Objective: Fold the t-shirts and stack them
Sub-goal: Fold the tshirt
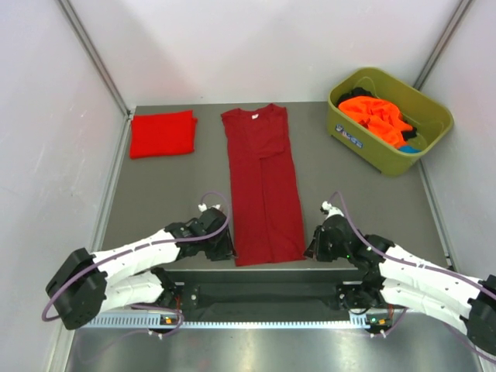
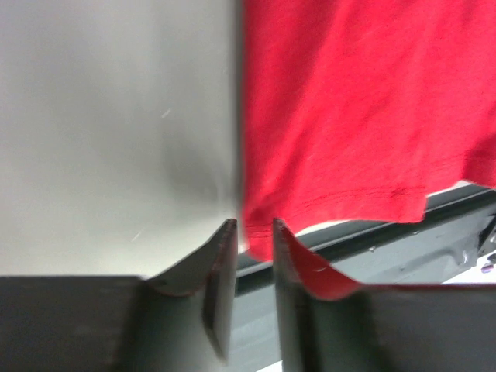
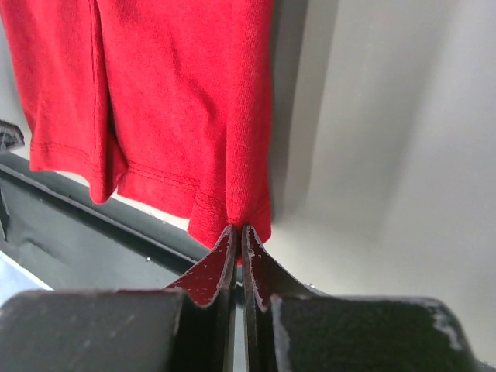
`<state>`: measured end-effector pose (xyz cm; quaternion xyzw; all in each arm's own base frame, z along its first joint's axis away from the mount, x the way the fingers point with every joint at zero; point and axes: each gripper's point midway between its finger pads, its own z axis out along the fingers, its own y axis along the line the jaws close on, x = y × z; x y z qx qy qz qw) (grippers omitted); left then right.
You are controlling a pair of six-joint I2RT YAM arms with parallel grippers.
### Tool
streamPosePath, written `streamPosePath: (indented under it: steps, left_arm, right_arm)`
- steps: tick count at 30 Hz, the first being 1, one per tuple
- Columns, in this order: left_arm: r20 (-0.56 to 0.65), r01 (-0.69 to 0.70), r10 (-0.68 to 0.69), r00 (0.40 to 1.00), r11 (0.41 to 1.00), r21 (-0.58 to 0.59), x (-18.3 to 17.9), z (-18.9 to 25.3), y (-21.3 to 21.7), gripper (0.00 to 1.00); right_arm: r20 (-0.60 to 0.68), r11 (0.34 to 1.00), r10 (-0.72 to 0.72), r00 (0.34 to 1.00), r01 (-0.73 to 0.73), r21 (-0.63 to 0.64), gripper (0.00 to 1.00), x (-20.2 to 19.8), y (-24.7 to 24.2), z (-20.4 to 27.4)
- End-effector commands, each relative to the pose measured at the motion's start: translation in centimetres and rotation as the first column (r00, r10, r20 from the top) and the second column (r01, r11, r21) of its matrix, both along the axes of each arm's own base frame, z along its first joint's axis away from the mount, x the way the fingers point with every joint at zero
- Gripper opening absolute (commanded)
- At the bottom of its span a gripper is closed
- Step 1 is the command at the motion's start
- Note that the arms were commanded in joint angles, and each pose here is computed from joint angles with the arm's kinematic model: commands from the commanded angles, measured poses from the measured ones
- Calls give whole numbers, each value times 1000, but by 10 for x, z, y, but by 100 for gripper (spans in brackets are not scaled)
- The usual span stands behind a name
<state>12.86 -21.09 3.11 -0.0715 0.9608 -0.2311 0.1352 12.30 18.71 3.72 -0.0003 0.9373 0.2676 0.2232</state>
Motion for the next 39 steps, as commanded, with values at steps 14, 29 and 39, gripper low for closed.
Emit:
streamPosePath:
  steps: [14,29,39]
  left_arm:
    - [144,102,-67,987,961,-257,4,57,-33,38]
    - [20,74,-71,997,977,-202,-14,-6,-21,17]
    - [75,104,-94,993,984,-148,-4,29,-19,43]
  right_arm:
    - [11,999,-53,999,53,-10,0,-2,-4,-5]
    - [29,998,-57,998,58,-10,0,-5,-10,-2]
    - [23,998,-57,998,58,-13,0,-4,-9,-3]
